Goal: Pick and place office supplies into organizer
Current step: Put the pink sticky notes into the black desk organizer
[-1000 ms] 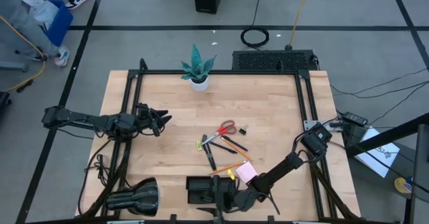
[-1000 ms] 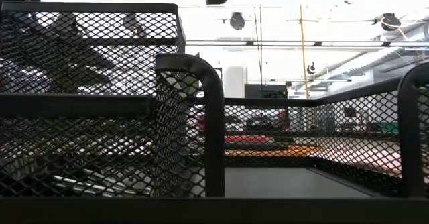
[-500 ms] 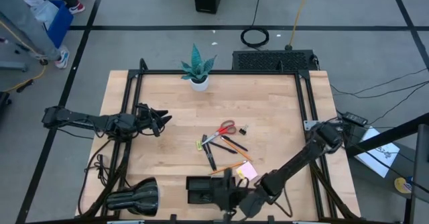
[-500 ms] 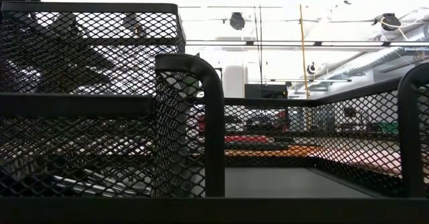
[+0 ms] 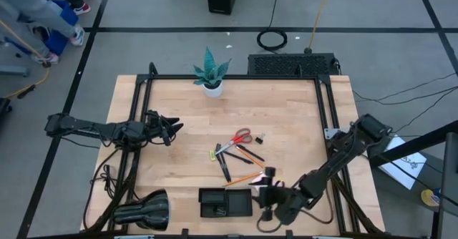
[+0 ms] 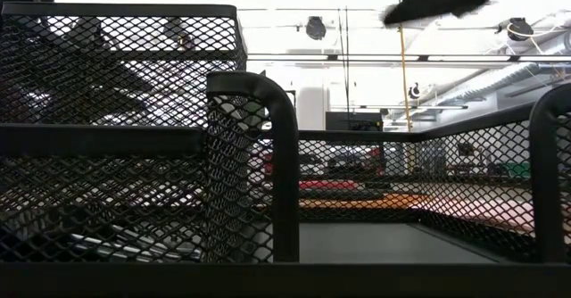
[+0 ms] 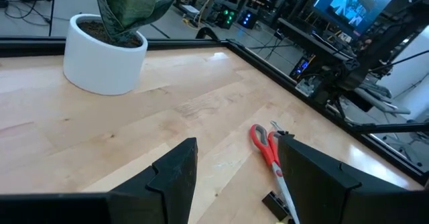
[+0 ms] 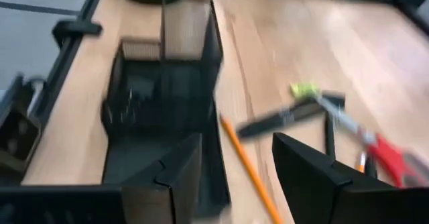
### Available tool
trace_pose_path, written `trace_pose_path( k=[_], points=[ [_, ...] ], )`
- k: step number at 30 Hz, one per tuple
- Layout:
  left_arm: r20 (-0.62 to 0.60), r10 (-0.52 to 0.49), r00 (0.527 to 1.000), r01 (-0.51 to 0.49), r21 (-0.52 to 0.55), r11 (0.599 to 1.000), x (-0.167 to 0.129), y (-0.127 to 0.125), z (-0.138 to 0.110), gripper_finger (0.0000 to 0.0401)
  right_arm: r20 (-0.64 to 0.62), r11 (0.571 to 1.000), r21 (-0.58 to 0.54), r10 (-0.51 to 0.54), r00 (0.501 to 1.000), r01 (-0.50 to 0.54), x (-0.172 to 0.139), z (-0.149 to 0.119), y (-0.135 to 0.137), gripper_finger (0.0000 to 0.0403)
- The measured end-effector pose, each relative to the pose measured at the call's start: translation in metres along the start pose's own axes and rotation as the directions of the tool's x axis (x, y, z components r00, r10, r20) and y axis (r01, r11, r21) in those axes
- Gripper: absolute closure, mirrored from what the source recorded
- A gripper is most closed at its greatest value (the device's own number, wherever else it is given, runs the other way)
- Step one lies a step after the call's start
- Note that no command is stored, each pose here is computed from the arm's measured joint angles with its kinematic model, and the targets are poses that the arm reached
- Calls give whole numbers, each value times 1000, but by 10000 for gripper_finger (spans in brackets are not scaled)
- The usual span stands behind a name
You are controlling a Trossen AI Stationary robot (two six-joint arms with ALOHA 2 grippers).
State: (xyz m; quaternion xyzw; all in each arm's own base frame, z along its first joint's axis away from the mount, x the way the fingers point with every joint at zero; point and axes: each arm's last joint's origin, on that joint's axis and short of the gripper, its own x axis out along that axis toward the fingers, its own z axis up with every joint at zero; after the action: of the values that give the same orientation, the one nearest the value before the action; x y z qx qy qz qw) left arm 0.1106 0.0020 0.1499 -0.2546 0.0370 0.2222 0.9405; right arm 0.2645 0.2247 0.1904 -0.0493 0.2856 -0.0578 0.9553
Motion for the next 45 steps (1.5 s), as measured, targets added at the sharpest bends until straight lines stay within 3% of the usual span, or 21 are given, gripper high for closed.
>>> trace_pose_path(
  k=[5,10,19,23,26,27,31,35,38,45],
  points=[
    [0,0,1000,0,1,1000,0,0,0,189,-94,991,13,136,986,-135,-14,-35,-10,231],
    [-12,0,1000,0,4,1000,1,0,-1,189,-139,981,42,195,971,-191,-22,-49,-3,232],
    [-68,40,997,-40,6,999,5,2,-8,189,-207,983,-90,137,969,-158,-28,-62,-3,232],
    [-84,58,995,-58,4,998,6,2,-10,189,-189,982,-16,184,965,-190,-29,-58,0,232],
    [-84,66,994,-66,8,998,7,3,-11,189,-126,952,198,262,957,-235,-29,-52,5,232],
    [-83,70,994,-69,9,998,7,3,-11,189,-122,939,222,296,948,-264,-28,-52,6,232],
    [-66,84,994,-84,8,996,7,3,-10,189,-147,918,211,370,917,-337,-23,-50,4,232],
    [-60,80,995,-80,2,997,7,2,-10,189,-290,912,248,392,873,-327,-16,-47,-5,236],
    [-50,73,996,-74,-7,997,8,2,-9,189,-304,908,237,406,862,-345,-21,-34,0,240],
    [-56,77,995,-78,-11,997,8,2,-9,189,-488,970,126,245,838,-210,-42,-5,2,258]
  ],
)
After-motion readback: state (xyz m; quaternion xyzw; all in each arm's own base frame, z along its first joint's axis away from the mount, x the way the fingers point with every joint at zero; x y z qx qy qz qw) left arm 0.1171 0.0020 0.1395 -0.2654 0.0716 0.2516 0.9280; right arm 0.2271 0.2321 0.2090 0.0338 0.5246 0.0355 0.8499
